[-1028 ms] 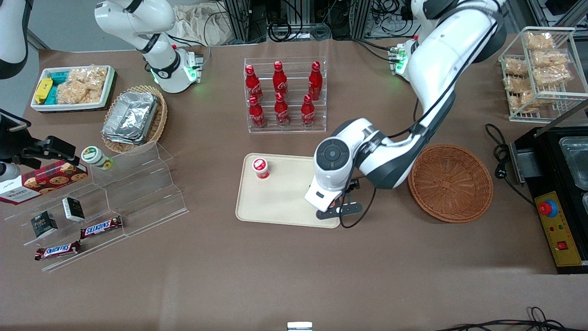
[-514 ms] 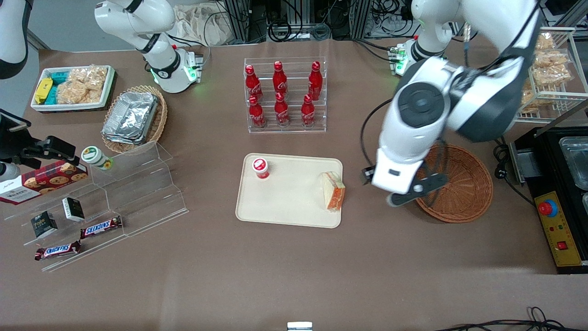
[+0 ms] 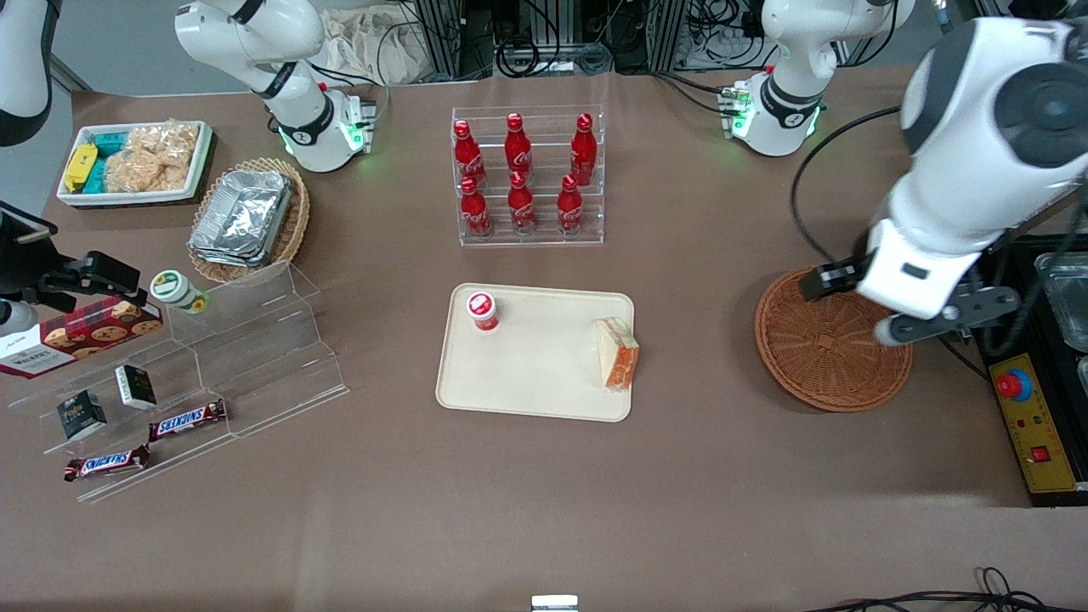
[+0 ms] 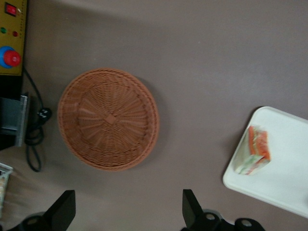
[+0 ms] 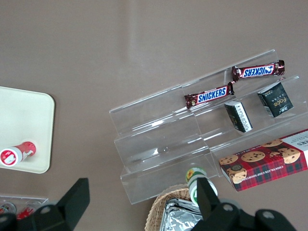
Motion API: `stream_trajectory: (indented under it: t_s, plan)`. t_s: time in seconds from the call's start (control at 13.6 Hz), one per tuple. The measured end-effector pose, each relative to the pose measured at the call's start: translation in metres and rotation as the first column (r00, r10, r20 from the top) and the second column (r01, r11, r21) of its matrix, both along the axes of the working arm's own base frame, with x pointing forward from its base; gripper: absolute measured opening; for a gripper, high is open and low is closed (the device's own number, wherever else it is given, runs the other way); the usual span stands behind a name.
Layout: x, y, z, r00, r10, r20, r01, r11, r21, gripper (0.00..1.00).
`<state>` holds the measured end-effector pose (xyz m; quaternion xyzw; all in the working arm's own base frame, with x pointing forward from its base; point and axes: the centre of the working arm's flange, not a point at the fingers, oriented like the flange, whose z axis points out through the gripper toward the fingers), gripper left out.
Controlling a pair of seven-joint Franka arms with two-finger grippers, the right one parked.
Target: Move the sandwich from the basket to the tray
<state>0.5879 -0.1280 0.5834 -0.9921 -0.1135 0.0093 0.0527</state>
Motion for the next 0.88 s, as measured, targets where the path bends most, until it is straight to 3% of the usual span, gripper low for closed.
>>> stream_trajectory:
  t_s: [0.29, 0.66, 0.88]
  plan:
    - [-0.021, 0.070, 0.017, 0.995, -0.098, -0.013, 0.098, 0.995, -0.018, 1.00]
    - [-0.040, 0.145, 0.027, 0.989, -0.146, -0.010, 0.144, 0.985, -0.092, 1.00]
    - [-0.043, 0.157, 0.030, 0.987, -0.160, -0.004, 0.159, 0.982, -0.099, 1.00]
